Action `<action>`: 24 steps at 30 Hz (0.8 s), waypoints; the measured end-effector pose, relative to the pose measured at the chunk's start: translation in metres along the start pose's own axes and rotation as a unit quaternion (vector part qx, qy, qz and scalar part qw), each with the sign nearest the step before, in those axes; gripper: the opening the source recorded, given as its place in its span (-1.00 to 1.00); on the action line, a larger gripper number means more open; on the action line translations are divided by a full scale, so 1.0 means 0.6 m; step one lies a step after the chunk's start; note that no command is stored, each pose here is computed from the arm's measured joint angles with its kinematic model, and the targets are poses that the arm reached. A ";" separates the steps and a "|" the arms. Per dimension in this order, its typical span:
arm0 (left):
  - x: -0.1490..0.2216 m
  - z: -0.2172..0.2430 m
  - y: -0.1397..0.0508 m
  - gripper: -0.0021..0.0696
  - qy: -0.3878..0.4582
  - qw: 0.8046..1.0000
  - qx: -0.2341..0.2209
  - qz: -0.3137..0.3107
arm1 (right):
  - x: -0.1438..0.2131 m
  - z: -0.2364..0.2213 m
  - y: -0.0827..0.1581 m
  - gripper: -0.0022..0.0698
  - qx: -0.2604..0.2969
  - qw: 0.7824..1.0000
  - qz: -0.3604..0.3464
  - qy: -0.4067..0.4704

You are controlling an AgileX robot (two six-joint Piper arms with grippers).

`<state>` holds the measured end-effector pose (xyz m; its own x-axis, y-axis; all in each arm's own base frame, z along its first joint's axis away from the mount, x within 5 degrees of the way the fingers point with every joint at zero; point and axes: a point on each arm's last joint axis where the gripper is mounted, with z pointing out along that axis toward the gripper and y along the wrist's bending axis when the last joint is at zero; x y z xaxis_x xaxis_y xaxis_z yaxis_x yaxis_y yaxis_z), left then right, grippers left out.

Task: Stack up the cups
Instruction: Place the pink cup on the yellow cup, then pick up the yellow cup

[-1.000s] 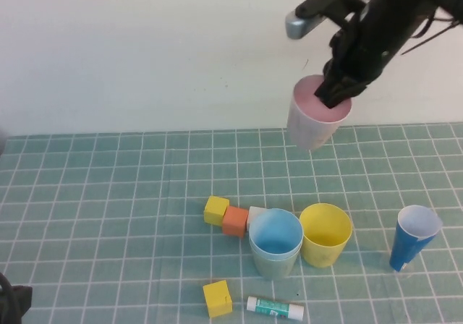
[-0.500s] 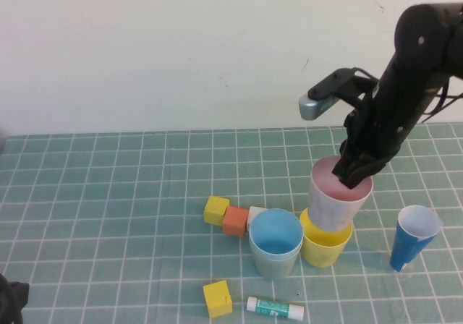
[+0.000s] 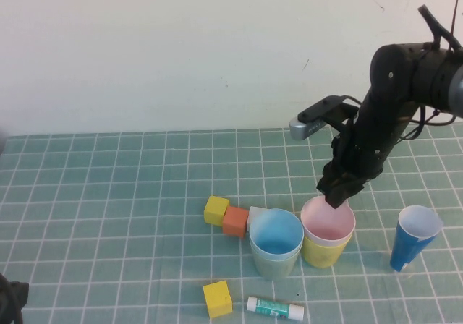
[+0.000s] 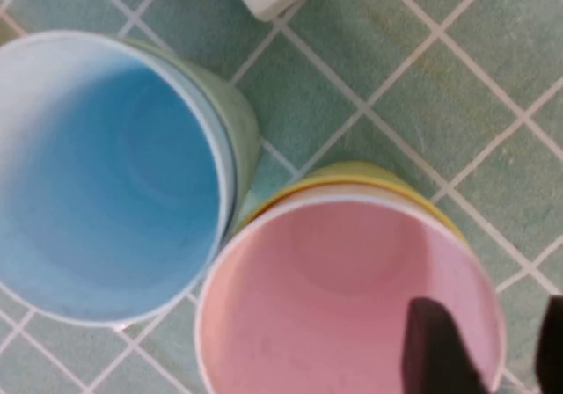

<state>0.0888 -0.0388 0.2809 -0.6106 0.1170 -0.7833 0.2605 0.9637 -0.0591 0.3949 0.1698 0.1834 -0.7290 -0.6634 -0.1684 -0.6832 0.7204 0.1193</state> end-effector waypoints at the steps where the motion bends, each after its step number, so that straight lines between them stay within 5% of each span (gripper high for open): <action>1: 0.000 0.000 0.000 -0.94 -0.001 1.000 -0.001 0.001 | 0.000 0.001 -0.001 -0.18 0.002 1.000 -0.001 0.001; 6: -0.001 0.000 0.001 -0.94 -0.002 1.000 -0.003 0.004 | 0.002 0.009 -0.007 0.12 0.015 1.000 0.000 0.012; 13: -0.002 0.000 0.002 -0.94 -0.005 1.000 -0.007 0.009 | 0.003 0.063 -0.018 0.15 0.011 0.999 0.008 0.035; 16: -0.002 0.000 0.002 -0.94 -0.005 1.000 -0.008 0.009 | 0.008 0.094 -0.022 -0.07 0.003 0.998 0.010 0.054; 20: -0.002 0.000 0.002 -0.94 -0.005 1.000 -0.008 0.009 | 0.010 0.102 -0.023 -0.73 0.002 0.998 0.002 0.062; 24: 0.002 0.000 0.003 -0.94 0.006 1.000 -0.009 0.004 | 0.005 0.060 -0.020 -0.84 0.015 0.999 -0.008 0.045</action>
<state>0.0886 -0.0370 0.2799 -0.6172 0.1278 -0.7763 0.2515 0.9670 -0.0408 0.4024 0.1669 0.1461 -0.7201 -0.6892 -0.0809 -0.6939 0.7146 0.0887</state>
